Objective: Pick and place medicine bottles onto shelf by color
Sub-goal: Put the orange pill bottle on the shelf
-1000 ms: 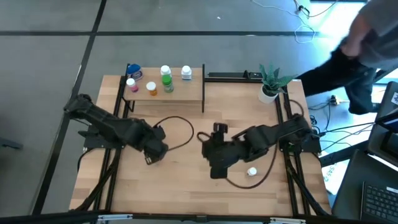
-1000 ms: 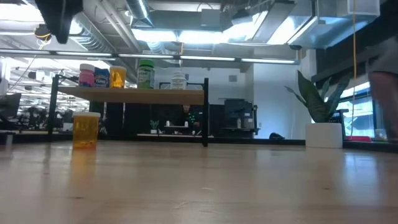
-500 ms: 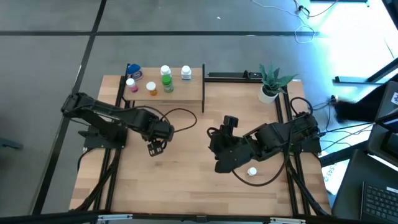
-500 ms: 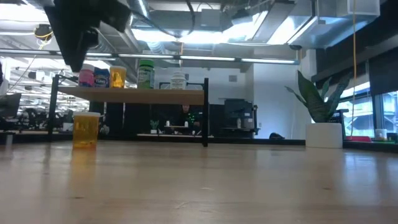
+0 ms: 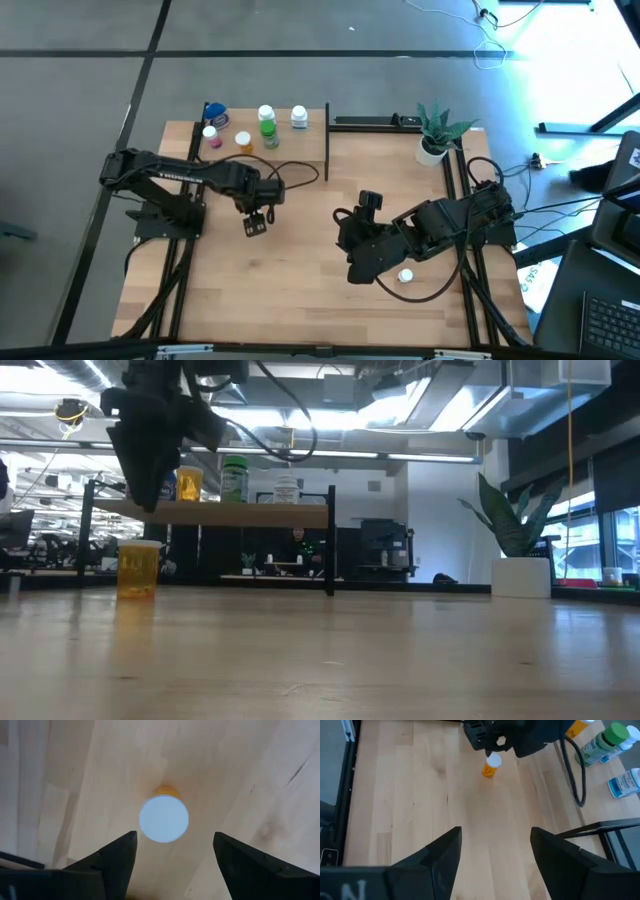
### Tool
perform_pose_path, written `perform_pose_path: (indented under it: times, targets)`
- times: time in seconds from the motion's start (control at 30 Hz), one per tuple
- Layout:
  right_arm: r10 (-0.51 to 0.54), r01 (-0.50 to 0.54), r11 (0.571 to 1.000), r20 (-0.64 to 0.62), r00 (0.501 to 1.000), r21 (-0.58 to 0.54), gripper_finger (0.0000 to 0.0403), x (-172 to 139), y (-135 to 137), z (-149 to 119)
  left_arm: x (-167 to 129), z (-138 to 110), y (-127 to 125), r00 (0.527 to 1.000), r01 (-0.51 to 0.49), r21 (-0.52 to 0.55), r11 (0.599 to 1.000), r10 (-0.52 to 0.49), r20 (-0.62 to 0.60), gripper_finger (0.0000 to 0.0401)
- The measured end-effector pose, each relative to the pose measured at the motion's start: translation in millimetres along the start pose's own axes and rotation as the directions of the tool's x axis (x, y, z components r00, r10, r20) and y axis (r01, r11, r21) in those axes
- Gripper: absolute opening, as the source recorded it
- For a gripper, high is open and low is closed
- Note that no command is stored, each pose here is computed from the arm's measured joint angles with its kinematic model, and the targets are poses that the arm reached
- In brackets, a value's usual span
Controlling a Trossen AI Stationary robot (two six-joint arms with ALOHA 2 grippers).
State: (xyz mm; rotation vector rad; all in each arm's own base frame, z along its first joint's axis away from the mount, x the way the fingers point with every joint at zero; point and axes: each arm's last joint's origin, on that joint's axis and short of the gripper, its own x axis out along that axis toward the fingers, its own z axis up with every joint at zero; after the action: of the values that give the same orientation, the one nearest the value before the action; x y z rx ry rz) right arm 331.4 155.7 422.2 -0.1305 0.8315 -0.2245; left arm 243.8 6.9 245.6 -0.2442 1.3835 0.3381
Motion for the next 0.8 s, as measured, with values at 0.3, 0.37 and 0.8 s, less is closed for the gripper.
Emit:
perform_pose_path:
  times: [0.3, 0.37, 0.8]
  targets:
    - [0.004, -0.004, 1.0, 0.009, 1.0, 0.006, 0.0239, 0, 0, 1, 1, 3, 10, 1.0, 0.003, -0.043, 0.999, -0.004, -0.011, 0.0257]
    - [0.006, -0.006, 1.0, 0.011, 1.0, 0.011, 0.0239, 0, 0, 1, 1, 3, 11, 0.999, 0.027, -0.039, 0.999, -0.027, -0.019, 0.0257]
    - [-0.11, 0.111, 0.993, 0.052, 0.993, -0.028, 0.0239, 4, -5, 5, 1, 3, 12, 0.999, 0.046, -0.031, 0.998, -0.047, -0.024, 0.0257]
